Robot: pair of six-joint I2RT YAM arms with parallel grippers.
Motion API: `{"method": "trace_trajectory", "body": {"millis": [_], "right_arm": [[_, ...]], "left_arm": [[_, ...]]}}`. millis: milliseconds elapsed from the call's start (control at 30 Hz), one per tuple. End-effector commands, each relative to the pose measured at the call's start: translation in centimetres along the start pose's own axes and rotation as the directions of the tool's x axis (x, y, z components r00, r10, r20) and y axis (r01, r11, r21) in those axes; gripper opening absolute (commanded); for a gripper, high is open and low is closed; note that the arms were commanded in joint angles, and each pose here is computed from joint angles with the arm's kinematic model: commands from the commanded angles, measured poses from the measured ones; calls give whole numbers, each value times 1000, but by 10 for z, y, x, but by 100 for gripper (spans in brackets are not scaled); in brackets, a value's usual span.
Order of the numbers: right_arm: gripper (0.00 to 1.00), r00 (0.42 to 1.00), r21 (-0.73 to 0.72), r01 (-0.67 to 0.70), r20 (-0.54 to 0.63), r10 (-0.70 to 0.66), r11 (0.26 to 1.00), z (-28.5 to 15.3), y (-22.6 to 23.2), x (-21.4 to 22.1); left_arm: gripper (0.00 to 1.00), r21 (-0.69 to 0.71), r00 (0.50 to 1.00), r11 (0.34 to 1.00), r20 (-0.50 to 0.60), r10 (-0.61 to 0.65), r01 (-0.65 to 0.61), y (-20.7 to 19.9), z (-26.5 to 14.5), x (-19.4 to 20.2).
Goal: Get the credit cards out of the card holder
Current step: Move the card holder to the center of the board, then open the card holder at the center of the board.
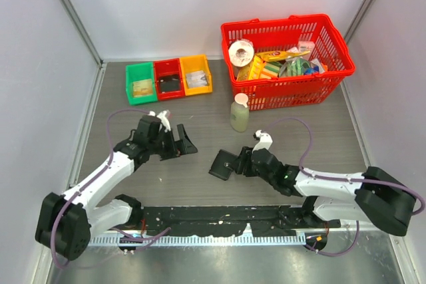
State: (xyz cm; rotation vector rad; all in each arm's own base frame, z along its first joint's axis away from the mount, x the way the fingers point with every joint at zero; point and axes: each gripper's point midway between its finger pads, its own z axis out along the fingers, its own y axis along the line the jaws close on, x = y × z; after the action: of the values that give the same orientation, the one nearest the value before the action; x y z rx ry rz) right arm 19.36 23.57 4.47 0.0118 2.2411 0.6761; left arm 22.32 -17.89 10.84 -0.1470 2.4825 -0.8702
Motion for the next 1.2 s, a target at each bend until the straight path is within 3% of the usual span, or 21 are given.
{"method": "trace_trajectory", "body": {"millis": [0,367,667,800,967,1167], "right_arm": [[52,990,-189,-118,51,129,975,13,47,-27],[48,993,-293,-18,-113,-16,956,48,76,-15],[61,983,-201,89,-142,-119,976,39,69,-28],[59,968,-162,139,-184,-169,977,34,64,-19],[52,953,-93,212,-201,-227,973,35,66,-19],[50,931,-36,278,-237,-279,960,47,73,-12]], "left_arm": [[90,115,1000,993,25,0,-3,-30,18,3],[86,86,999,995,-21,-50,52,-23,60,34],[75,25,991,991,4,-133,133,-5,77,53],[73,0,991,991,1,-133,133,-1,81,62],[61,-54,992,991,-2,-125,124,6,84,70],[53,-121,996,989,-10,-91,89,13,84,79]]}}
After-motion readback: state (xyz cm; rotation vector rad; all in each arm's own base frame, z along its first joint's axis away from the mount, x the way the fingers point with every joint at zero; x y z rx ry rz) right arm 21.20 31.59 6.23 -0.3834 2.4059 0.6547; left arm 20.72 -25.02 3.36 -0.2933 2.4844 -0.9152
